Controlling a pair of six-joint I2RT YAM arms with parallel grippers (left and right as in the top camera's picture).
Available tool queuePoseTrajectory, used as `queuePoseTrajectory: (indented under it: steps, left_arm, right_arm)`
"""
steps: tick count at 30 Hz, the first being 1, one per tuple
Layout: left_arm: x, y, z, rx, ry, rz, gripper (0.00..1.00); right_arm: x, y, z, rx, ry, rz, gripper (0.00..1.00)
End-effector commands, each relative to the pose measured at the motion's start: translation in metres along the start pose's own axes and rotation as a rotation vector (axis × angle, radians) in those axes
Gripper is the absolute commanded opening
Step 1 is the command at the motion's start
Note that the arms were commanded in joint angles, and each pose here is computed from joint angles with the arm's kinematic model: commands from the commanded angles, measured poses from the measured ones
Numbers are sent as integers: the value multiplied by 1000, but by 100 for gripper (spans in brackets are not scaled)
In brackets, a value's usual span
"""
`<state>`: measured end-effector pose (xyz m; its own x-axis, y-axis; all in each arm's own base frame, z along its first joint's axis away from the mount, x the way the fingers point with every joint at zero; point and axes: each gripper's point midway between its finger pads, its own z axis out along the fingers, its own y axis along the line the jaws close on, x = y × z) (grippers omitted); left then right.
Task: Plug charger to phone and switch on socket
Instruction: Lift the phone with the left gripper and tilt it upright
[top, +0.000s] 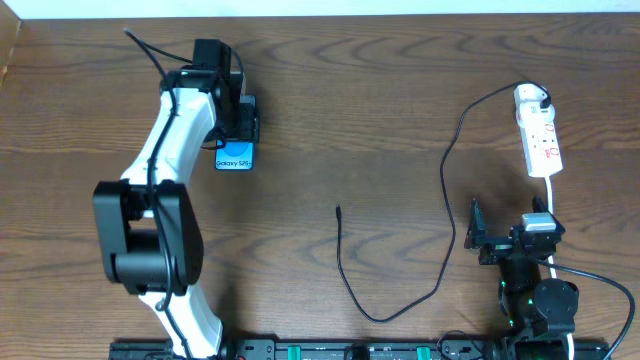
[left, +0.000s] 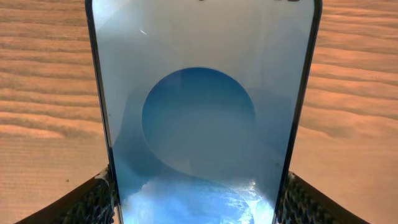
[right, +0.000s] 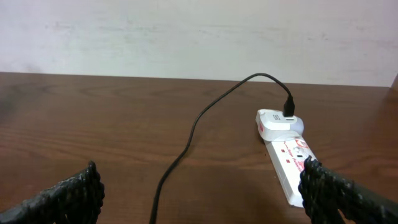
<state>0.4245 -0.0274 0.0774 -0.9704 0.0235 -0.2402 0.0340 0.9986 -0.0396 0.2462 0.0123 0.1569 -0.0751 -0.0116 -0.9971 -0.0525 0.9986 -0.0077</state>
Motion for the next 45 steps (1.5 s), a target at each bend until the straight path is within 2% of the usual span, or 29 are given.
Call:
queuePoseTrajectory:
  steps: [1,9,10,13,15,19,26,30,45]
  left_arm:
    - [-7,-31,-33,173,-54,-24,7]
    - [-1,-112,-86,701,11,-169,7]
    - [1,-128,-100,823,58,-228,7]
    - [3,-149,-129,1021,180,-362,8]
    - [4,-156,-140,1085,275,-472,7]
    - [6,-160,-150,1108,459,-706,7]
    - [7,-165,-163,1132,642,-890,7]
    - [7,-167,-171,1161,698,-915,7]
    - [7,-168,-174,1166,738,-944,7]
  right_arm:
    - [1,1,0,-4,1,7,99]
    - [1,1,0,-4,1,7,99]
    - [1,1,0,-4,1,7,99]
    - [1,1,0,-4,1,7,99]
    - [1,1,0,-4,1,7,99]
    - [1,1,0,-4,1,7,99]
    - [1,1,0,-4,1,7,99]
    - [1,1,0,-4,1,7,99]
    - [1,1,0,-4,1,7,99]
